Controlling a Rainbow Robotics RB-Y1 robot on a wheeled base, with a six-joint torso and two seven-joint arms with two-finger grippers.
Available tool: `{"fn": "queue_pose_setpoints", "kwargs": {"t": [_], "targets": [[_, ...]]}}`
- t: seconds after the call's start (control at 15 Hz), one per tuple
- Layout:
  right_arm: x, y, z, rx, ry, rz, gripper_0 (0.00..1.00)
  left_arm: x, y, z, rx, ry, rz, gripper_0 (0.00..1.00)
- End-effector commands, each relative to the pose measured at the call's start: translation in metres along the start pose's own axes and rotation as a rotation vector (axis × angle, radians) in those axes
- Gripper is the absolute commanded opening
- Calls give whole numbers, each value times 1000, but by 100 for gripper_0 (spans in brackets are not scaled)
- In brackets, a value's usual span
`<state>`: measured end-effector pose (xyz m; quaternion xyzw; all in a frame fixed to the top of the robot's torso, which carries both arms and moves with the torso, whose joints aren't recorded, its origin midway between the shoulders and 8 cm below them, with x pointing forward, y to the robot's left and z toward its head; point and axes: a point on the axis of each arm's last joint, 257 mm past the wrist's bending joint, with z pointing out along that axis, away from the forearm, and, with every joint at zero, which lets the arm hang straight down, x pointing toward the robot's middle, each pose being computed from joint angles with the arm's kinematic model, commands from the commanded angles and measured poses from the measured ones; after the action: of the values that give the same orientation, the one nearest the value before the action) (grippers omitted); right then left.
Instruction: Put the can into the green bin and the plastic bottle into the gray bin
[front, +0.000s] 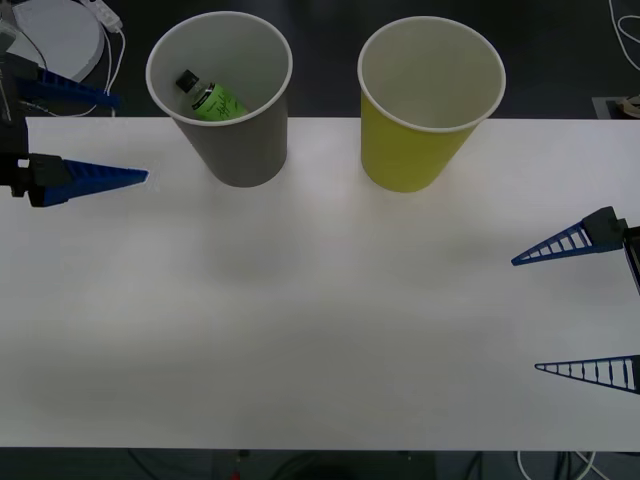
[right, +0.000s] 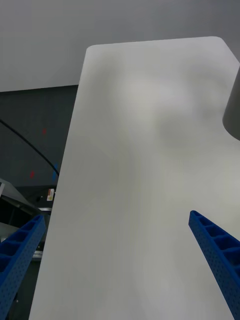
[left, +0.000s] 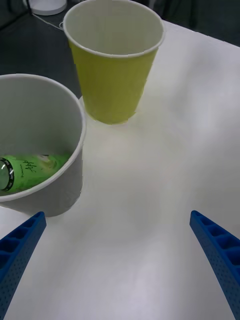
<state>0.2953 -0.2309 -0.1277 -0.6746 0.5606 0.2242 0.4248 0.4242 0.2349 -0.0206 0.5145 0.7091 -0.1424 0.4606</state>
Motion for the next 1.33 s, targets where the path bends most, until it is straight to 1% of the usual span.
{"fn": "queue_pose_setpoints", "kwargs": {"t": [0.07,0.33,0.47,0.6,0.67,0.73,0.8,0.87,1.0,1.07,1.33], "targets": [[0,0,0,0,0,0,100,15,-15,-1,39,-8,63,100],[0,0,0,0,0,0,100,38,-43,-10,69,-4,129,100],[0,0,0,0,0,0,100,47,-58,-15,92,-16,139,100],[0,0,0,0,0,0,100,57,-71,-22,118,-24,171,100],[0,0,0,0,0,0,100,65,-76,-27,136,-9,192,100],[0,0,0,0,0,0,100,69,-80,-32,149,0,207,100],[0,0,0,0,0,0,100,73,-84,-37,159,10,210,100],[0,0,0,0,0,0,100,77,-88,-39,170,10,238,100],[0,0,0,0,0,0,100,84,-92,-40,177,12,252,100],[0,0,0,0,0,0,100,88,-94,-41,180,14,267,100],[0,0,0,0,0,0,100,91,-97,-42,184,12,279,100]]}}
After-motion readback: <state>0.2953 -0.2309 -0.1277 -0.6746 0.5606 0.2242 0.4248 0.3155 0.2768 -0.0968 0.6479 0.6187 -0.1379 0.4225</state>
